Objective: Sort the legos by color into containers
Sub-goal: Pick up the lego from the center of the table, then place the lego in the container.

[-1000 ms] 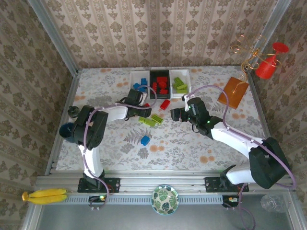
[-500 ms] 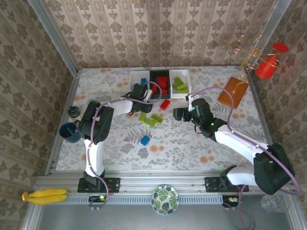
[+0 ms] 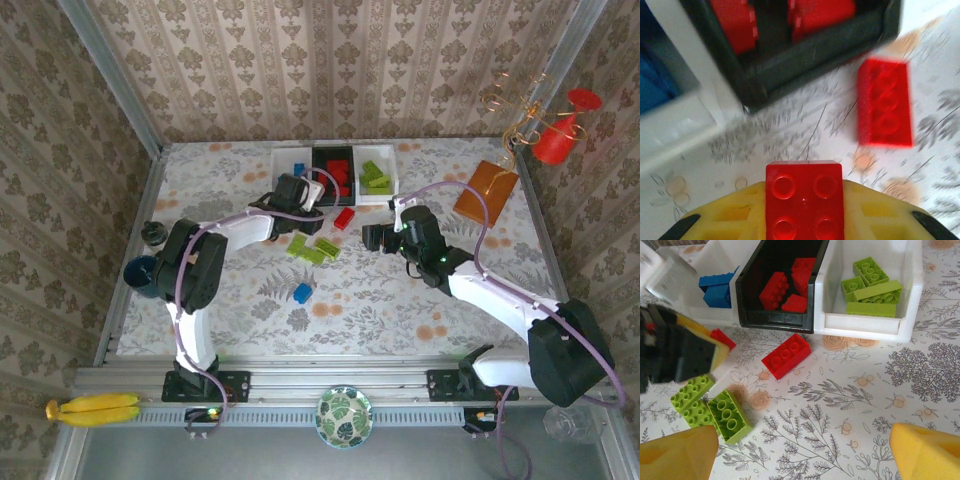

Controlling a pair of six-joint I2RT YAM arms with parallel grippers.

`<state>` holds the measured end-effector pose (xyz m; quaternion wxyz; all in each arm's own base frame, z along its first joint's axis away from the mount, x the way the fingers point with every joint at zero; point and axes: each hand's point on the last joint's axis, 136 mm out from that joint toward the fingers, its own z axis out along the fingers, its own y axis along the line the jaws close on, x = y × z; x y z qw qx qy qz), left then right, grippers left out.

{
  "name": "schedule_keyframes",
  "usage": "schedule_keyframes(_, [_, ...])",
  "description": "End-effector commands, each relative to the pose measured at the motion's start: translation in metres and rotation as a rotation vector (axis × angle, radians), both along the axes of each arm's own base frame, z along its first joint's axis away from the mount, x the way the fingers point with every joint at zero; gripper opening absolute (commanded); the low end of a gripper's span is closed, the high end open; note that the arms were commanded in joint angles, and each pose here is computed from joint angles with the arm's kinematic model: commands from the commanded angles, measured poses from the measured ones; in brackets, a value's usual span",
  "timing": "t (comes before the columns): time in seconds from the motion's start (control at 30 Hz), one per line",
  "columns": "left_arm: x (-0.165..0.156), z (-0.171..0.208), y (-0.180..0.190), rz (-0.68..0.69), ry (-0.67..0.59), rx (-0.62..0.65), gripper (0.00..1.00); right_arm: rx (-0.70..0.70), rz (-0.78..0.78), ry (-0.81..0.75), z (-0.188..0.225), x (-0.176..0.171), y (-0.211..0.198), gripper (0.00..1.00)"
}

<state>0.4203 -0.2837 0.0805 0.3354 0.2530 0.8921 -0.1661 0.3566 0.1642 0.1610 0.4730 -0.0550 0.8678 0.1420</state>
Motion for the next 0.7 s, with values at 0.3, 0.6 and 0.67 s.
schedule_keyframes(0.3, [0.090,0.062,-0.045,0.014,-0.151,-0.111,0.31,0.058,0.027,-0.044,0.007,-0.003,0.005,0.90])
schedule_keyframes(0.6, [0.119,0.066,-0.052,0.041,-0.142,-0.077,0.51,0.056,0.018,-0.046,0.007,-0.005,0.003,0.90])
schedule_keyframes(0.67, [0.117,0.077,-0.051,0.045,-0.159,-0.087,0.57,0.060,0.017,-0.038,0.005,-0.004,0.005,0.90])
